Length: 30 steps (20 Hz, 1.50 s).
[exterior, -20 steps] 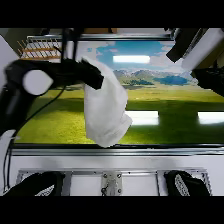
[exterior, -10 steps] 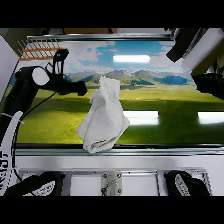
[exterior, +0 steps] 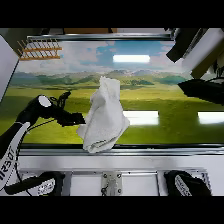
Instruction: Fold the clothes and pants, and hang the long-sleeved shirts on hangers.
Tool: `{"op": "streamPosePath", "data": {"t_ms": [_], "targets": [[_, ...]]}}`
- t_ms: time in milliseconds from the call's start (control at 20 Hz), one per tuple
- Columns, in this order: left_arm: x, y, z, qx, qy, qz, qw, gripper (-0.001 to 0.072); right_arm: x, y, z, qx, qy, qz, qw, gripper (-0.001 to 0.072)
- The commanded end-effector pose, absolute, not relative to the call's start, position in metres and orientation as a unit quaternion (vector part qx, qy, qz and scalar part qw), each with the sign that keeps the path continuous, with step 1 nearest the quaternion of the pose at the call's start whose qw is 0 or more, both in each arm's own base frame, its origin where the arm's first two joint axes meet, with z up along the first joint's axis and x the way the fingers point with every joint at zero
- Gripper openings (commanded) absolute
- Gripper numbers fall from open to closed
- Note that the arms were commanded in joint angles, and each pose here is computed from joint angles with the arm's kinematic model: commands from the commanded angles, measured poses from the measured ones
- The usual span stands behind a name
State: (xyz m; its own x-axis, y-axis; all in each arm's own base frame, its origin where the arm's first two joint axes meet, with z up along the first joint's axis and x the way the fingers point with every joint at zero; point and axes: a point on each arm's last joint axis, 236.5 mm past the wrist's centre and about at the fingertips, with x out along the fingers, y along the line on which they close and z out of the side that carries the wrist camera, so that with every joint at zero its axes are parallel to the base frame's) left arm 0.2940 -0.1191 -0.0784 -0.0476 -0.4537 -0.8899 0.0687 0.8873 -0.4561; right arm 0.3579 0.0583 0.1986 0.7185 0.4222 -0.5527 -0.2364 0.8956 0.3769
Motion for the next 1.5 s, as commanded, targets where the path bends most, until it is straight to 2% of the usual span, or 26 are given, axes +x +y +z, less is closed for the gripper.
{"op": "streamPosePath", "data": {"t_ms": [0,100,150,350,400,450,500,600,800,1100,1150,1200,1250,1350,1450], "targets": [[0.273,-0.135,-0.095,-0.14,0.728,-0.234,0.629,0.0494,0.357,0.083,0.172,0.131,0.367,0.209,0.897,0.0029],[0.272,-0.138,-0.09,-0.135,0.733,-0.245,0.62,0.009,0.355,0.094,0.141,0.107,0.406,0.215,0.882,0.0028],[0.276,-0.136,-0.083,-0.135,0.729,-0.247,0.624,0.0025,0.353,0.098,0.121,0.1,0.435,0.21,0.87,0.0028],[0.314,-0.107,-0.027,-0.137,0.667,-0.233,0.695,0.0025,0.336,0.113,0.024,0.085,0.563,0.174,0.803,0.0033],[0.321,-0.1,-0.012,-0.137,0.648,-0.228,0.713,0.0025,0.331,0.122,0.003,0.09,0.59,0.18,0.782,0.0117],[0.325,-0.096,0.001,-0.135,0.632,-0.225,0.729,0.0025,0.325,0.136,-0.018,0.102,0.617,0.189,0.758,0.0409],[0.327,-0.093,0.009,-0.134,0.62,-0.222,0.741,0.0025,0.321,0.149,-0.036,0.114,0.637,0.196,0.737,0.0621],[0.325,-0.093,0.018,-0.13,0.605,-0.221,0.754,0.0025,0.319,0.18,-0.066,0.144,0.661,0.209,0.706,0.0586],[0.316,-0.097,0.011,-0.128,0.602,-0.219,0.757,0.0025,0.313,0.243,-0.096,0.18,0.665,0.247,0.681,0.0587],[0.316,-0.097,0.011,-0.129,0.601,-0.218,0.758,0.0025,0.307,0.289,-0.104,0.153,0.641,0.272,0.701,0.0576],[0.316,-0.097,0.011,-0.129,0.601,-0.218,0.758,0.0025,0.307,0.291,-0.104,0.151,0.639,0.273,0.703,0.0401],[0.316,-0.097,0.011,-0.129,0.602,-0.219,0.757,0.0025,0.308,0.291,-0.104,0.15,0.639,0.273,0.703,0.0095],[0.315,-0.098,0.011,-0.129,0.603,-0.219,0.756,0.0025,0.308,0.29,-0.103,0.149,0.638,0.273,0.704,0.0028],[0.318,-0.094,0.023,-0.128,0.603,-0.217,0.757,0.0025,0.319,0.278,-0.088,0.13,0.625,0.277,0.719,0.0027],[0.337,-0.082,0.069,-0.149,0.57,-0.196,0.784,0.0025,0.349,0.248,-0.035,0.095,0.579,0.282,0.759,0.0026]]}}
